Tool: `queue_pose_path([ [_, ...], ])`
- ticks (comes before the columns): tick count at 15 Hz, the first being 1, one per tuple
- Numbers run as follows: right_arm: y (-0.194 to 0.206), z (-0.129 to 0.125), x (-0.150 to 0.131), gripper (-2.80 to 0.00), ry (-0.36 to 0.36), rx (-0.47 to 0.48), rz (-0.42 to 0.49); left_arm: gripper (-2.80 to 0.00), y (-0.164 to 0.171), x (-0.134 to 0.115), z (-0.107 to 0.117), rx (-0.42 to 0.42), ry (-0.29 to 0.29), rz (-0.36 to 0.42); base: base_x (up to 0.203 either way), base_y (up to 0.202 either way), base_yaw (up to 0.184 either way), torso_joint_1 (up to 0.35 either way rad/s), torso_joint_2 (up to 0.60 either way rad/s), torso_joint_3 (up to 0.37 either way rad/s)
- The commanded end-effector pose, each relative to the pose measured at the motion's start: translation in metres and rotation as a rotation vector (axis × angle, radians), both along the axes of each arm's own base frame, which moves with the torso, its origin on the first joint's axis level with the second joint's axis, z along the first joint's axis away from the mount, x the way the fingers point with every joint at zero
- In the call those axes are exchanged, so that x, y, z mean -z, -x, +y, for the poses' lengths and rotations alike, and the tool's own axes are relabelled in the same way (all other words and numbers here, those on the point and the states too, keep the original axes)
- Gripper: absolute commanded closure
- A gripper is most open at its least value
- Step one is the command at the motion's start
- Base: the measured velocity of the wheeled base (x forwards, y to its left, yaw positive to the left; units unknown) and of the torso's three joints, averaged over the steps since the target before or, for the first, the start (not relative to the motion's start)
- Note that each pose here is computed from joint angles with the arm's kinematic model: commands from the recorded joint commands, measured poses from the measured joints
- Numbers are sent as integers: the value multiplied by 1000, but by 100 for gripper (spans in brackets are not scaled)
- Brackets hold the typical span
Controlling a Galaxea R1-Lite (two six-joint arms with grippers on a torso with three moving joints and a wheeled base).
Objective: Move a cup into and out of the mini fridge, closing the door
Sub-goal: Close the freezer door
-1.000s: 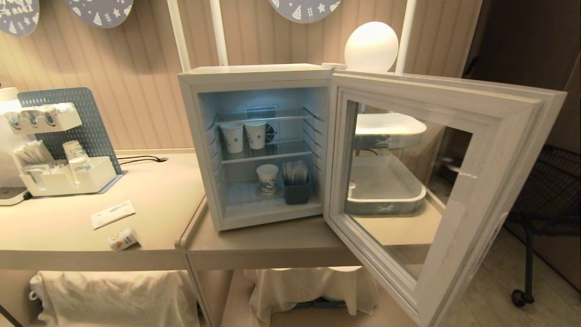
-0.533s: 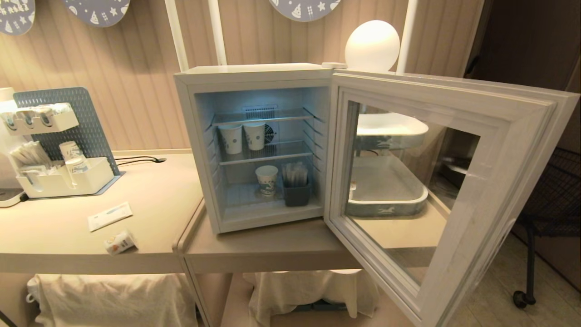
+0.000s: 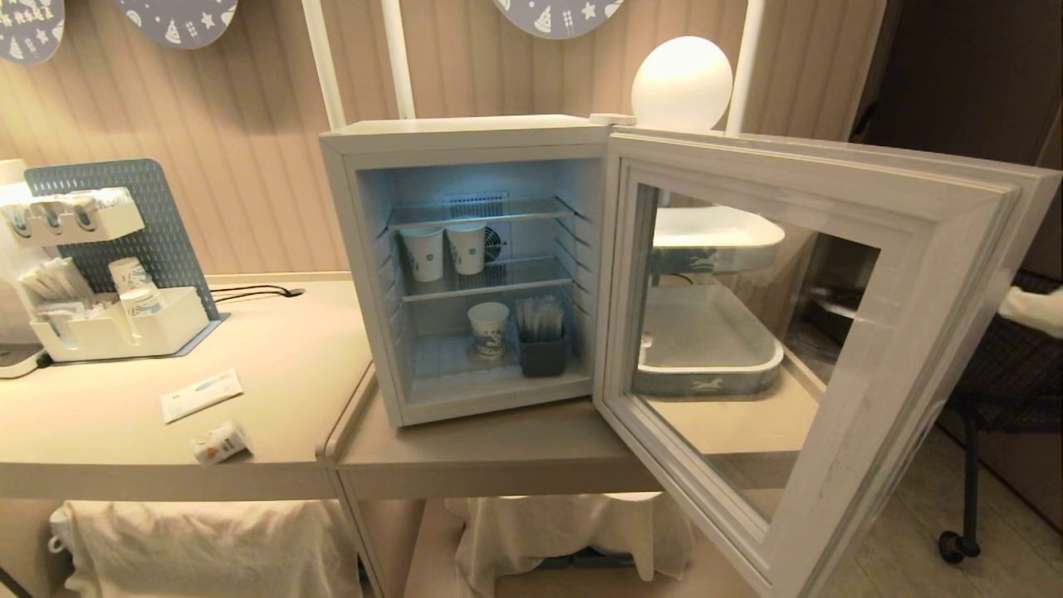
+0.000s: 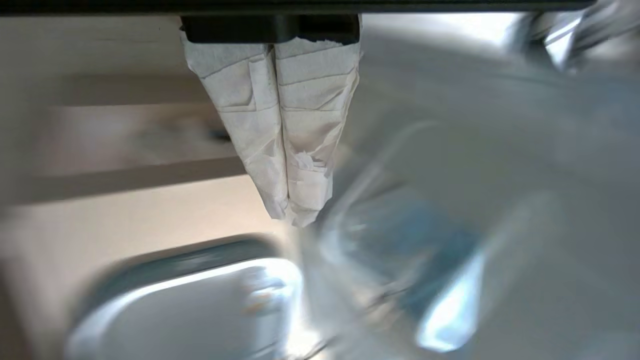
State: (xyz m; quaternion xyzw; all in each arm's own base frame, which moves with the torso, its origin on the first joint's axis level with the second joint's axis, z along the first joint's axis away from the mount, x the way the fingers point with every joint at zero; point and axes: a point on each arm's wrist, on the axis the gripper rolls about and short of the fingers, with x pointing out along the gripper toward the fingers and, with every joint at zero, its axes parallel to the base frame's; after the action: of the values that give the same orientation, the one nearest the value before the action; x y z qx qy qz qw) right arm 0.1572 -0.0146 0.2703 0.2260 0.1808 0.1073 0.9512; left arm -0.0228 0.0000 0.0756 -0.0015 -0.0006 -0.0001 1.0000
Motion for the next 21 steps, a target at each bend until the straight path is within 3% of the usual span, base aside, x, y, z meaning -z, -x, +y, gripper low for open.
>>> queue_pose_path([
  [1, -64, -23, 20, 0, -241, -290, 130, 0, 0, 0, 0, 0, 0, 1, 0, 0, 0, 0, 0, 0],
  [4, -81, -51, 26, 0, -453, -505, 143, 0, 0, 0, 0, 0, 0, 1, 0, 0, 0, 0, 0, 0],
  [6, -79, -50, 39, 0, -496, -515, 187, 0, 0, 0, 0, 0, 0, 1, 0, 0, 0, 0, 0, 0],
  [10, -75, -17, 42, 0, -520, -611, 255, 0, 0, 0, 0, 0, 0, 1, 0, 0, 0, 0, 0, 0],
  [15, -81, 50, 41, 0, -417, -573, 330, 0, 0, 0, 0, 0, 0, 1, 0, 0, 0, 0, 0, 0],
  [18, -89, 106, 44, 0, -342, -534, 304, 0, 0, 0, 0, 0, 0, 1, 0, 0, 0, 0, 0, 0],
  [21, -106, 163, 35, 0, -248, -409, 216, 0, 0, 0, 0, 0, 4, 1, 0, 0, 0, 0, 0, 0],
])
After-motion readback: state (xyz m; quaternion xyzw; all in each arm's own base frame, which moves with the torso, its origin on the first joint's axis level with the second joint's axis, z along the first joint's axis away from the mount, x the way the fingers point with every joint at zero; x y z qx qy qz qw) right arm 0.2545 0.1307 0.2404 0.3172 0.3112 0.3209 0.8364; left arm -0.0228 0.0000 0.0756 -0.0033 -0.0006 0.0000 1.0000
